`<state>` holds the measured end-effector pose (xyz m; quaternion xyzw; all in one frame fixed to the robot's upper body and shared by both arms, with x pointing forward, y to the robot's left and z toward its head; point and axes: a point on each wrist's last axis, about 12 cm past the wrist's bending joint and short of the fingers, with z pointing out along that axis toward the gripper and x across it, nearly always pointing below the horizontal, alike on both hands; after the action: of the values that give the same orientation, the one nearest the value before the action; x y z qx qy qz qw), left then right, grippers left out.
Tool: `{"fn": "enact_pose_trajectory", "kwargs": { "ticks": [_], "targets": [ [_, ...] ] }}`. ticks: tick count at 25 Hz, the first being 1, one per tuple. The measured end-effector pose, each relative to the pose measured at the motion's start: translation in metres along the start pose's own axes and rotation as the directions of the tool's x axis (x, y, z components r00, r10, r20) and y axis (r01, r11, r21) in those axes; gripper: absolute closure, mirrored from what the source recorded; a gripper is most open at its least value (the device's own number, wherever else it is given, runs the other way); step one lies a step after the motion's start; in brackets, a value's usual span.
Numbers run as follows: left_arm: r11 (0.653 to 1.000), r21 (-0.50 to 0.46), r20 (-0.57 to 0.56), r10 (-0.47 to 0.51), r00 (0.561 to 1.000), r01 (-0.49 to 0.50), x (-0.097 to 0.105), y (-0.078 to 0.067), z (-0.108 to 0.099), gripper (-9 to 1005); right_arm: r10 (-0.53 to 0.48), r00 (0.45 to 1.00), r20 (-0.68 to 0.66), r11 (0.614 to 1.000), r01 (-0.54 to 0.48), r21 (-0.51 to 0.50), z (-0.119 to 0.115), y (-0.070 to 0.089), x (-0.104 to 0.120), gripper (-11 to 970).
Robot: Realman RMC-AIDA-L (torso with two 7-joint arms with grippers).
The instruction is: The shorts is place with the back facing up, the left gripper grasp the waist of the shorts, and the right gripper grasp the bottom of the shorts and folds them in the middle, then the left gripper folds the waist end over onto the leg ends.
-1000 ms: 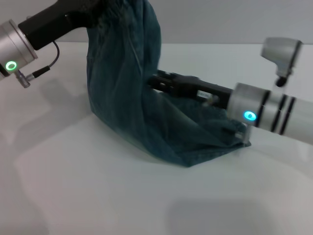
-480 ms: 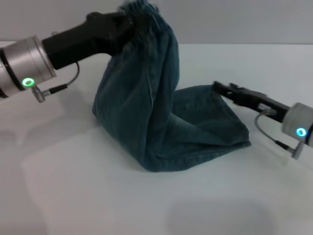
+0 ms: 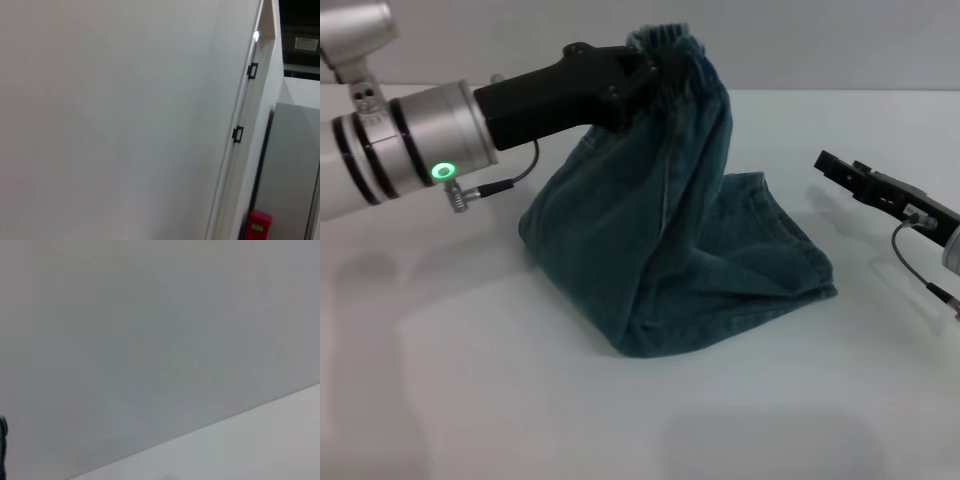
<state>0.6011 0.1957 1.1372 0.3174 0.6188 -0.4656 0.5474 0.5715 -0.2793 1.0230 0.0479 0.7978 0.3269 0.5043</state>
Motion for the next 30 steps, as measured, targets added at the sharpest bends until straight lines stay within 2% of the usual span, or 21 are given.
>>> {"fn": "enact_pose_trajectory", "kwargs": {
  "ticks": [7,15,17,20,24,27,30],
  "targets": [
    [1.000,0.025,0.005,0.002,1.000,-0.002,0.000,-0.005,0.014,851,0.000,1.000,0.005,0.998,0.000,0.061,-0.003,-0.009,-0.001,299],
    [1.000,0.015,0.035,-0.004,0.999,0.003,-0.001,-0.005,0.010,519,-0.021,0.997,0.068,0.993,0.013,0.119,-0.010,-0.019,-0.006,299],
    [1.000,-0.017,0.076,-0.001,0.997,0.002,0.002,-0.005,-0.001,436,-0.032,0.996,0.085,0.994,0.022,0.110,-0.011,-0.019,-0.008,299],
    [0.999,-0.035,0.098,0.003,0.995,0.001,0.004,-0.004,-0.008,373,-0.070,0.992,0.108,0.996,0.065,0.054,-0.012,-0.012,-0.010,299],
    [0.998,-0.059,0.117,0.003,0.993,0.004,0.007,-0.004,-0.016,290,-0.172,0.973,0.153,0.979,0.186,-0.081,-0.013,0.007,-0.010,299],
    [0.995,-0.098,0.140,0.000,0.990,0.013,0.011,-0.003,-0.028,227,-0.263,0.950,0.166,0.928,0.296,-0.226,-0.015,0.026,-0.004,299],
    [0.991,-0.135,0.163,0.010,0.987,0.013,0.016,-0.003,-0.039,179,-0.343,0.930,0.130,0.849,0.367,-0.380,-0.017,0.043,0.005,299]
  ]
}}
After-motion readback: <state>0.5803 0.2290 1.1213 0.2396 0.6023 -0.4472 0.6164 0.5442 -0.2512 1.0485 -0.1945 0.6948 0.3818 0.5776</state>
